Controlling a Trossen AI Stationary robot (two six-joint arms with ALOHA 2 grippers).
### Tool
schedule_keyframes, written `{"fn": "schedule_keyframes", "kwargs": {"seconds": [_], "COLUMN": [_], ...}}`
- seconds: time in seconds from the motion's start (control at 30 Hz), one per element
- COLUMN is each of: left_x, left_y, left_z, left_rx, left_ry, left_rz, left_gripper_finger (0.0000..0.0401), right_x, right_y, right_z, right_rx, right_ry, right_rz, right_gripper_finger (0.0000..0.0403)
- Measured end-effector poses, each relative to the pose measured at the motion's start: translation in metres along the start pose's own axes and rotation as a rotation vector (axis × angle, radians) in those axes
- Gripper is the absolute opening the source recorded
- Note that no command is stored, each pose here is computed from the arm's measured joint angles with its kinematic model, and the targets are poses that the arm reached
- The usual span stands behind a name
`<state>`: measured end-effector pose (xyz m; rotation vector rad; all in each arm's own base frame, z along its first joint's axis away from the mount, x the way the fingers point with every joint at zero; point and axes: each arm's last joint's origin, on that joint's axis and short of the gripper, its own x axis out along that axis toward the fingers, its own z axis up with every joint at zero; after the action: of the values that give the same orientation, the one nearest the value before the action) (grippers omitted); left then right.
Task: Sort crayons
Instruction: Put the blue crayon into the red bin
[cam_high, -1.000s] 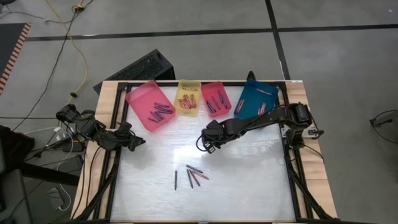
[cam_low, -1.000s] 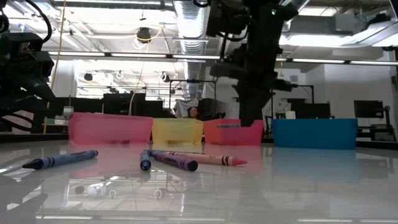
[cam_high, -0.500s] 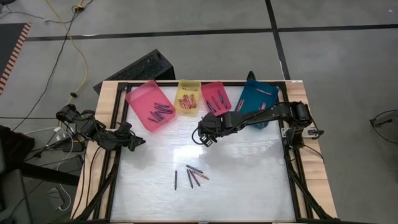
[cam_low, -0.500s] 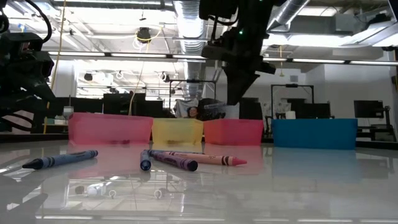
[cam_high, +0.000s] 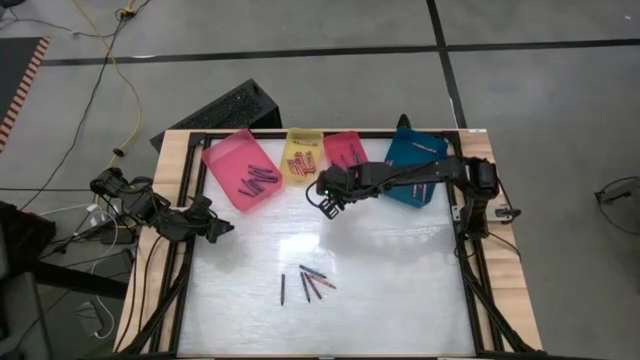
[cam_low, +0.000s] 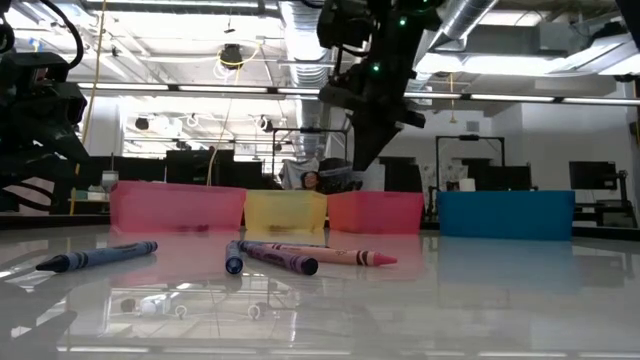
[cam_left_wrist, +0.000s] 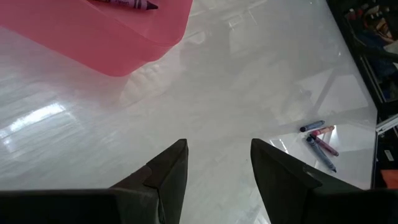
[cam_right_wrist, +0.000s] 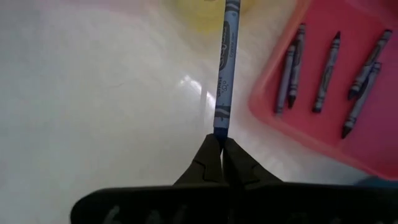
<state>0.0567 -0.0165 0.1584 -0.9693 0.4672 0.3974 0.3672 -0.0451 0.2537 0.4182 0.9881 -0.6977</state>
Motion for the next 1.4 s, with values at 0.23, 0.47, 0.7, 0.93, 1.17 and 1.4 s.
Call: {"fn": "schedule_keyframes", "kwargs": {"seconds": [0.23,0.47,0.7,0.93,1.17,1.4], "left_x": [0.0,0.0,0.0,0.0,0.0,0.0], "left_y": [0.0,0.0,0.0,0.0,0.0,0.0], "left_z": [0.0,0.0,0.0,0.0,0.0,0.0], "left_rx": [0.0,0.0,0.0,0.0,0.0,0.0], "left_ry": [0.0,0.0,0.001,0.0,0.0,-0.001], "left_rz": [0.0,0.0,0.0,0.0,0.0,0.001], "left_gripper_finger": [0.0165,0.0165,0.0165,0.0165,0.0165,0.0165], "right_x": [0.0,-0.007,-0.006,0.001,0.004,0.021], "right_y": [-0.012,-0.028,-0.043,-0.062,-0.08,-0.092], "right_z": [0.013,0.027,0.041,0.043,0.04,0.037], "right_rx": [0.006,0.018,0.057,0.097,0.179,0.217], "right_ry": [-0.038,-0.093,-0.118,-0.074,-0.014,0.075], "right_rz": [0.029,0.034,0.093,0.053,-0.071,-0.131], "right_gripper_finger": [0.0,0.0,0.0,0.0,0.0,0.0]}}
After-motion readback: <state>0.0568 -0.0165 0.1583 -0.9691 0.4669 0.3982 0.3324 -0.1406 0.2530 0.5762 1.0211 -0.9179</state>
